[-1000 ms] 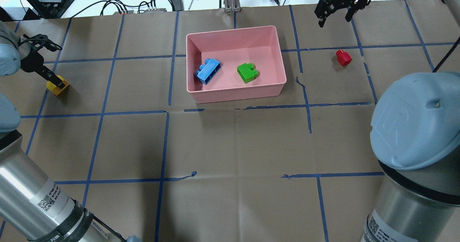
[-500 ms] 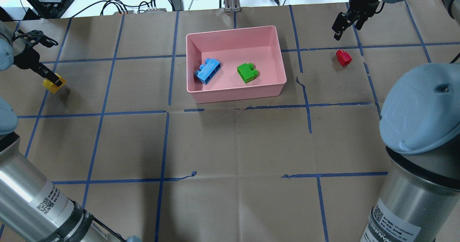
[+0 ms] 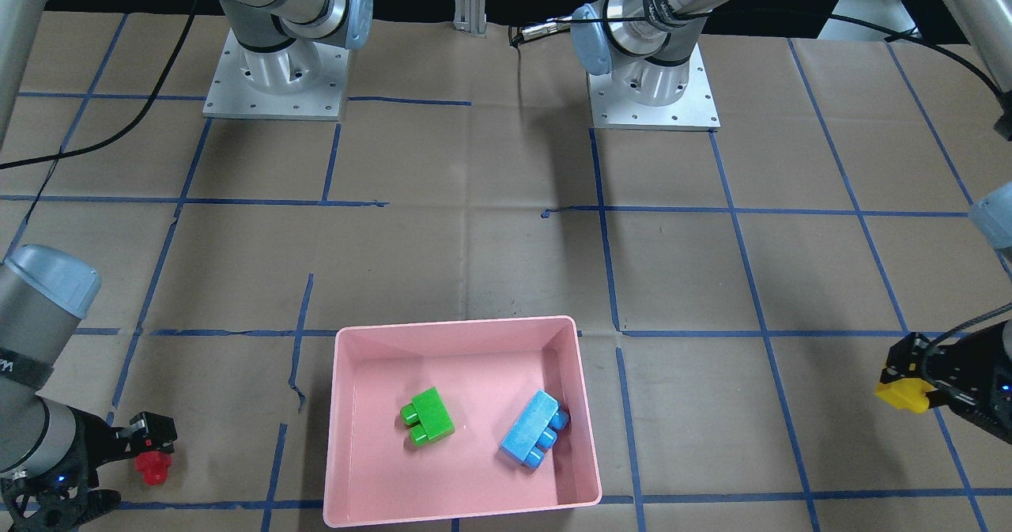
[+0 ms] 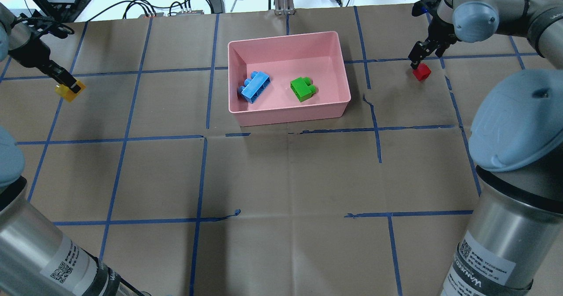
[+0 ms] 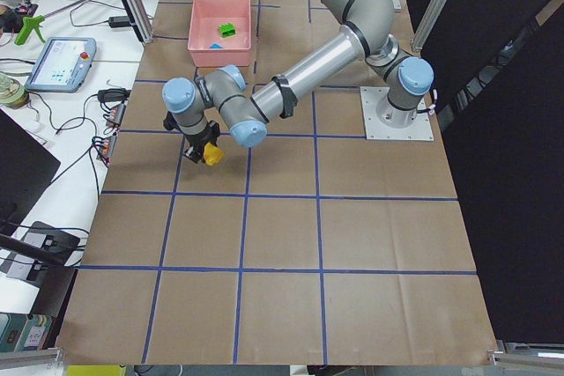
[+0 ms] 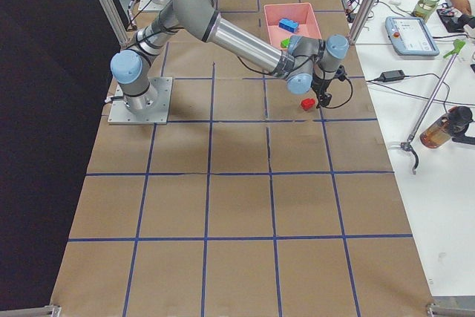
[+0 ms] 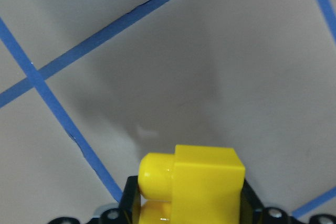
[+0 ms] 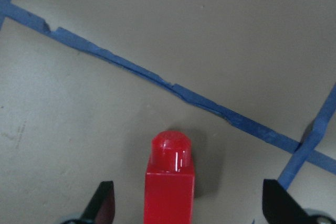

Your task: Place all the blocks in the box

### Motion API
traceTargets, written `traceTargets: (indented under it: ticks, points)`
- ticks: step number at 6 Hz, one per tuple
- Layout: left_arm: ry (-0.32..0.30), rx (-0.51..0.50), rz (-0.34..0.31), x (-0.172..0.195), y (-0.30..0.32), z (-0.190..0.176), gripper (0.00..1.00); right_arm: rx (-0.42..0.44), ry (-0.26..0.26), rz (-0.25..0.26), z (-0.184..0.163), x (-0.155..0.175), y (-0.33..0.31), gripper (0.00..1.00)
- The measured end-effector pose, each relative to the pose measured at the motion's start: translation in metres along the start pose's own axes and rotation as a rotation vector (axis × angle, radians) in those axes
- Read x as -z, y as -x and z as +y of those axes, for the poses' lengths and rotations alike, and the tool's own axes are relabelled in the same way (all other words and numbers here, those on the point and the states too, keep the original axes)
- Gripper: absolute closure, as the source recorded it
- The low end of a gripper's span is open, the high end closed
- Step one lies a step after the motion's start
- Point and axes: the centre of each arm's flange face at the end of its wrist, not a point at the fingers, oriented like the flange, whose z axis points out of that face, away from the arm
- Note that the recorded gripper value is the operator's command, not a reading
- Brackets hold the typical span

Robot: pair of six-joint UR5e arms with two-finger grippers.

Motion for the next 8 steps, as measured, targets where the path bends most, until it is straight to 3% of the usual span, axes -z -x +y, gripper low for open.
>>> traceTargets:
  ticks: [1, 2, 3, 5, 6, 7, 8]
  points:
    - [0.0, 0.082, -0.008, 0.034, -0.064, -0.037, 1.0, -0.05, -0.001, -0.008, 0.002, -0.01, 0.0, 0.05]
    - [-0.015, 0.199, -0.024, 0.058, -0.135, -0.077, 1.0, -0.072, 0.0, -0.015, 0.003, -0.018, 0.001, 0.33]
    - [-0.041, 0.31, -0.039, 0.066, -0.209, -0.12, 1.0, -0.096, -0.002, -0.014, 0.004, -0.02, 0.002, 0.48]
    - [-0.103, 0.355, -0.062, 0.035, -0.351, -0.201, 1.0, -0.129, -0.002, -0.005, 0.004, -0.018, 0.001, 0.73]
    - [-0.131, 0.342, -0.075, 0.004, -0.406, -0.233, 0.85, -0.131, -0.006, 0.0, 0.004, -0.015, 0.001, 0.75]
    - [-0.134, 0.322, -0.1, -0.022, -0.44, -0.25, 0.21, -0.133, -0.015, 0.007, 0.003, -0.007, 0.001, 0.74]
    - [-0.132, 0.311, -0.119, -0.034, -0.453, -0.256, 0.02, -0.133, -0.033, 0.021, 0.003, 0.012, 0.002, 0.74]
